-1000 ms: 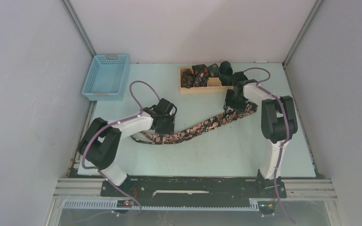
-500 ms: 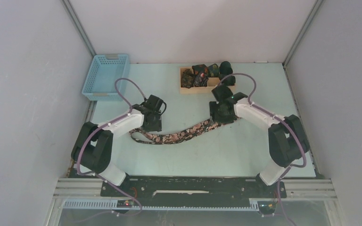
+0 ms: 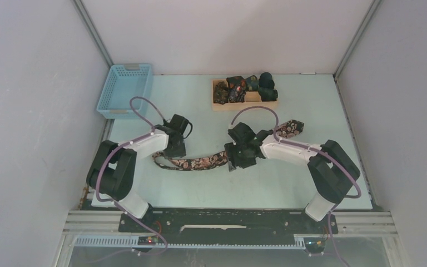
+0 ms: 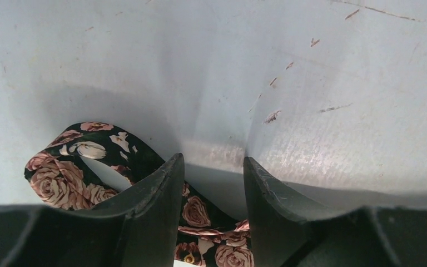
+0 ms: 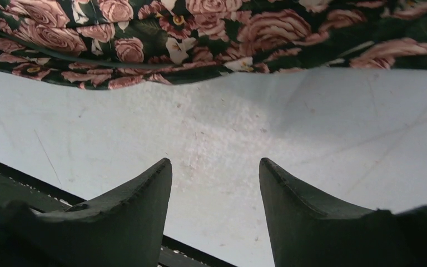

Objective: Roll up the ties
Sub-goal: Flatten out the tie at the center of the board.

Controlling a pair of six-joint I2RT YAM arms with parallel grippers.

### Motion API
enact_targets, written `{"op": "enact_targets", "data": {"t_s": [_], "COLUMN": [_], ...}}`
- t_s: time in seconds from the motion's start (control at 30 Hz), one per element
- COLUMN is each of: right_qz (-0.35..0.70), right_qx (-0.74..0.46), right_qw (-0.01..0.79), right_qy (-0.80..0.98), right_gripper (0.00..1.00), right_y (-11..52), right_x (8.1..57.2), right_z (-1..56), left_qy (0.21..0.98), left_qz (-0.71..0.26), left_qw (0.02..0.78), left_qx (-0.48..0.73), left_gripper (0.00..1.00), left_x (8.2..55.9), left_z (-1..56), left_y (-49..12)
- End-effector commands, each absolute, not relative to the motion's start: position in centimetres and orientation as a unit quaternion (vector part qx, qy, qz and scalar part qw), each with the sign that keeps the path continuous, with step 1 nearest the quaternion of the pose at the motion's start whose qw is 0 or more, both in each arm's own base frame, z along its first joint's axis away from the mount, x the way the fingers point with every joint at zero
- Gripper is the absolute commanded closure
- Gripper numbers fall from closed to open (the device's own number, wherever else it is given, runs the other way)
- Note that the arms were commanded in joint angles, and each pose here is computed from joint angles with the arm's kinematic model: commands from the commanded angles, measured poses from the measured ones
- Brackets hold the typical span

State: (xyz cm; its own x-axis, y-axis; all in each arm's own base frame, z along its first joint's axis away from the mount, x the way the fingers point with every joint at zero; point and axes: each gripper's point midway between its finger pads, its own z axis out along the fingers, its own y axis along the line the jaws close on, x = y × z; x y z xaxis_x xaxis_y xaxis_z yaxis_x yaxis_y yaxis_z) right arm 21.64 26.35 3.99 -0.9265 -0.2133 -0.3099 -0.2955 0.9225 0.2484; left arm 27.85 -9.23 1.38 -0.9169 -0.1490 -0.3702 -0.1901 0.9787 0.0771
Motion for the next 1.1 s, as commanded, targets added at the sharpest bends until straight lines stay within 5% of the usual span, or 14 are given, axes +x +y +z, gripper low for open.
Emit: {"op": "enact_targets", "data": {"t_s": [0.0,0.33,0.6,1.07], "right_qz": [0.181,0.19,0.182,0.251], "right_qx": [-0.135,-0.143,-0.205,-0.321], "right_qw": [0.149,0.142,0.155,0.15], "right_qy": [0.963,0.961,0.949,0.901], "right_gripper": [0.39,0.39,0.38,0.42], "right_y": [29.0,29.9,32.2,43.9], "right_x": [23.4,25.8,22.9,14.2], "right_z": [4.0,3.4,5.4,4.2], "left_qy": [0.98,0.94,0.905,0.935], "left_qz": [0.075,0.037,0.04,0.0], "left_qw": [0.132,0.243,0.326,0.312], "left_qx": [-0.125,-0.238,-0.269,-0.166], "left_gripper": [0.51,0.43,0.35,0.36], "left_x": [23.6,22.6,23.2,22.1], "left_z": [-1.0,5.2,12.1,14.0], "left_y": [-7.9,-6.4,-3.2,-4.0]}}
